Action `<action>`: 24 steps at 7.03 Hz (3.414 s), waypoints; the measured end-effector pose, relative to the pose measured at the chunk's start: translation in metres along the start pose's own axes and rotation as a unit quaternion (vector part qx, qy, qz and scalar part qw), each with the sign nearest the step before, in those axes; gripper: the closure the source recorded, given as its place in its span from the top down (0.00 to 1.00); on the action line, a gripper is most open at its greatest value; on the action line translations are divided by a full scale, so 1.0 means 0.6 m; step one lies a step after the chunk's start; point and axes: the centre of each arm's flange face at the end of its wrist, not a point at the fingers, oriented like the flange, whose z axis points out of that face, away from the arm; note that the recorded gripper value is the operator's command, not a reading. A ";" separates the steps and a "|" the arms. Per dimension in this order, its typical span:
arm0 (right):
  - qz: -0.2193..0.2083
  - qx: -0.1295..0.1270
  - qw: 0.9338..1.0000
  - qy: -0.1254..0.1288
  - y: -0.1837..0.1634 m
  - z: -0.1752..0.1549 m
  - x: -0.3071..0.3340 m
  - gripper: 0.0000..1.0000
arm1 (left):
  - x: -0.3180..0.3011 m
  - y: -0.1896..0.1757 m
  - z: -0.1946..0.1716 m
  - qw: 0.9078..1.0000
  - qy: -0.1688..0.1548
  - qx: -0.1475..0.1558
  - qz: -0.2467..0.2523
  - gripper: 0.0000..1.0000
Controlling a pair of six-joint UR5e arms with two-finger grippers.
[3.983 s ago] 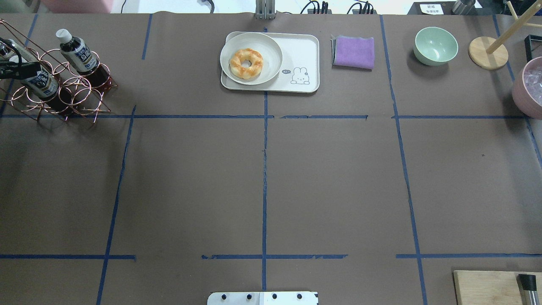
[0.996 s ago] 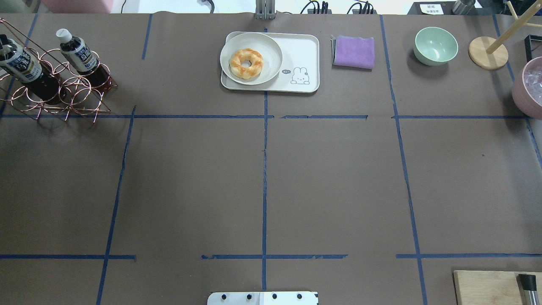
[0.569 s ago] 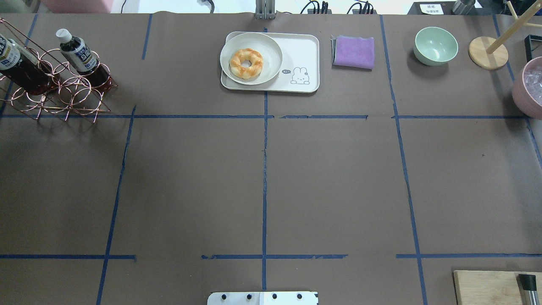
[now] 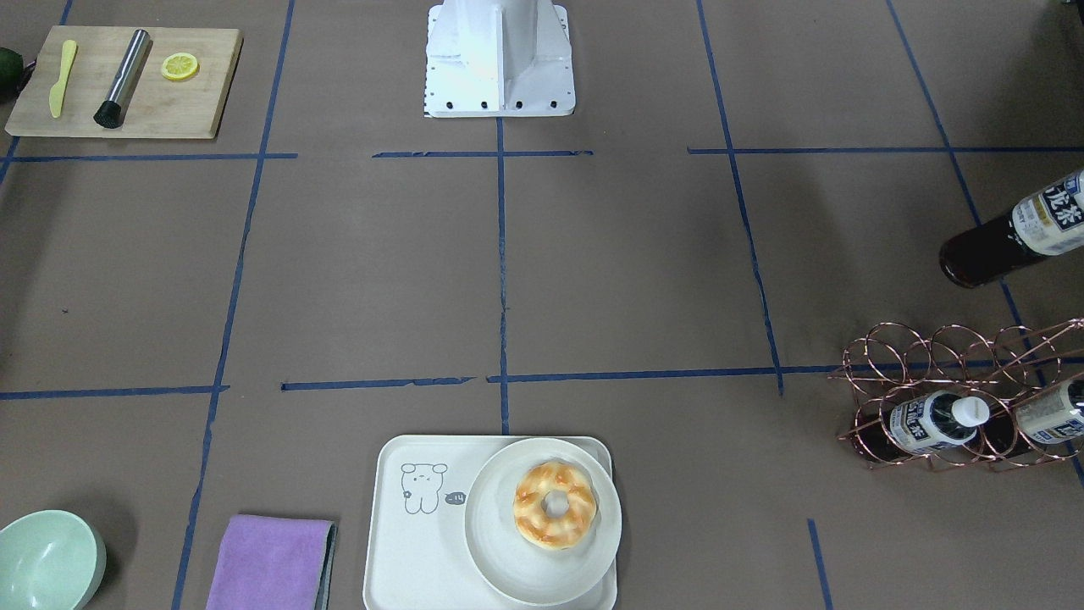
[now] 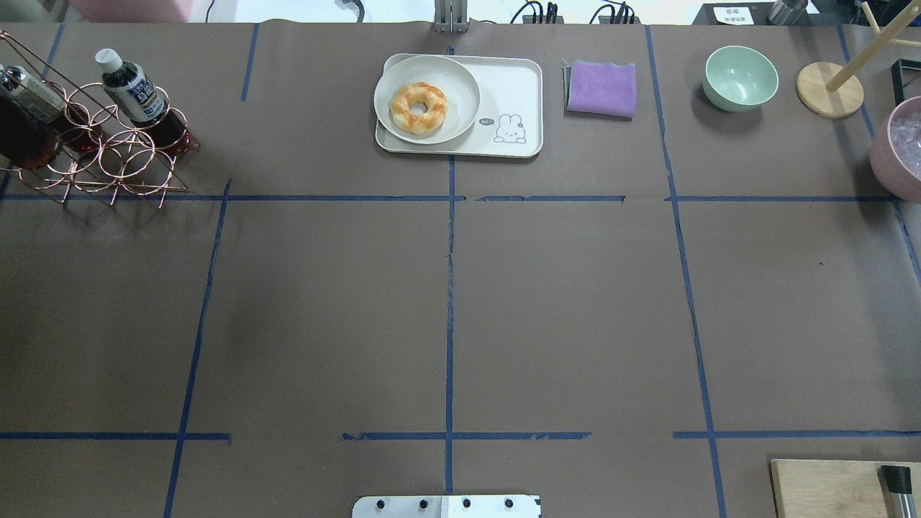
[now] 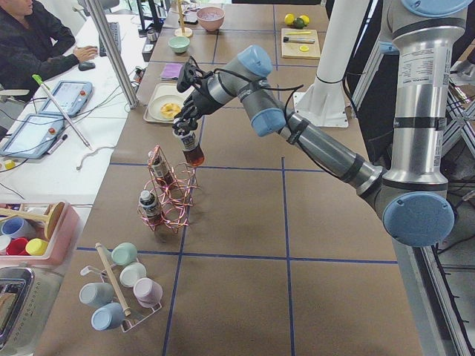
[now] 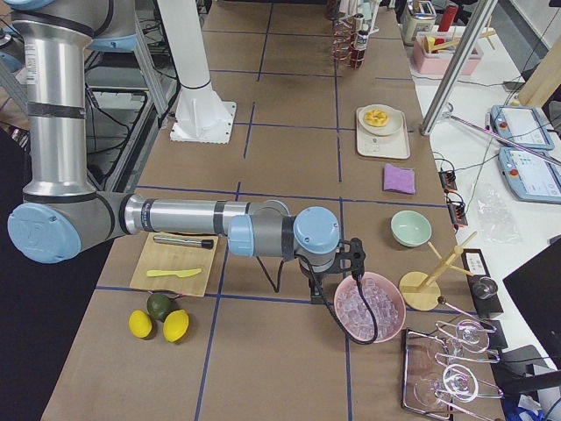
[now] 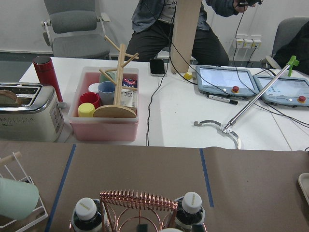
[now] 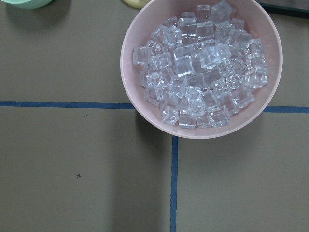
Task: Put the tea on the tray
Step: 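Close the left gripper on the bottle cap and lift it from the rack, then carry the tea bottle with the left gripper to the table center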
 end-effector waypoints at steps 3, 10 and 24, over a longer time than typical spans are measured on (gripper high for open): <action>-0.003 0.001 1.000 0.002 0.008 0.002 0.002 1.00 | 0.166 0.058 0.000 0.998 0.015 -0.042 0.042 0.00; -0.006 0.005 1.000 0.002 0.000 -0.002 -0.002 1.00 | 0.630 0.212 0.107 0.991 0.007 -0.124 0.049 0.00; -0.006 0.005 1.000 0.001 0.003 -0.002 -0.002 1.00 | 0.828 0.406 0.192 0.996 0.087 -0.002 0.022 0.00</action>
